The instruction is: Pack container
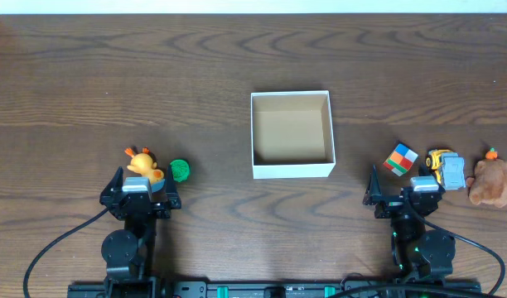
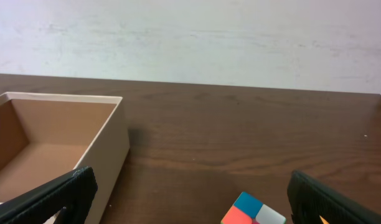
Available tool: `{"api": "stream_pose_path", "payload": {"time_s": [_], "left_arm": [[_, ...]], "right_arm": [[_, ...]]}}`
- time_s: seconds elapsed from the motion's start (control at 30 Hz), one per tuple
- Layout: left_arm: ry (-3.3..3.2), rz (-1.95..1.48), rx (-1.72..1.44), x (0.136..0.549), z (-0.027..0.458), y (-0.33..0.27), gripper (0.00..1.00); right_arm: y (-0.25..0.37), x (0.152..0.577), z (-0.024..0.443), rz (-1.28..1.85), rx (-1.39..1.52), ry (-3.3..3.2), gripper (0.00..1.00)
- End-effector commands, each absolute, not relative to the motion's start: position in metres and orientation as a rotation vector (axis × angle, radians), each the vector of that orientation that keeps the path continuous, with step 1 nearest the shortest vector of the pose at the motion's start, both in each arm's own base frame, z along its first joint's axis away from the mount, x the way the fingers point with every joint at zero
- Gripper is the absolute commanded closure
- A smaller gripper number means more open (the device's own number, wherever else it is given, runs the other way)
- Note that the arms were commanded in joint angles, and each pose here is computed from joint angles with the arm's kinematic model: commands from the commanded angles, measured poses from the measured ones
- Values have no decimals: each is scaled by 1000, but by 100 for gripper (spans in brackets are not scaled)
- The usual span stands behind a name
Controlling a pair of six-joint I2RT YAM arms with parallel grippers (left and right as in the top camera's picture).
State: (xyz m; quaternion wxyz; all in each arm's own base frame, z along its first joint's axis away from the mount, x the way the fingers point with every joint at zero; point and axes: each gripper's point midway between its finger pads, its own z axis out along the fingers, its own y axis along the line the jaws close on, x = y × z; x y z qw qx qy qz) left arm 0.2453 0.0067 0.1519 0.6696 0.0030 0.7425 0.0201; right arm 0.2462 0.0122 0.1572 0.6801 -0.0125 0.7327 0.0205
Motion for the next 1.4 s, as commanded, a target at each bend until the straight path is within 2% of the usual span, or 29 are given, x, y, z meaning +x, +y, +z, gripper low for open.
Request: {"api": "stream_pose_path", "payload": {"time_s": [0.0,0.53,0.77,0.93,1.2,1.37], "left_arm": [[1723,42,-4,244,137,7,2],[1713,42,-4,244,140,7,2],[1713,61,-7,244,140,10,2],[1698,-80,-163,242,151,9,2],[1890,-94,-216,217,191,9,2],[2051,-83,-233,215,215,9,2]], "right_arm": [[13,246,157,41,-41,1645,1],[14,246,157,48,-41,1645,1],[22,245,157,185,29,1648,1],[27,243,158,217,15,1687,1],[4,240,210,114,105,1809,1],[-16,246,229,34,138,2032,1]]}}
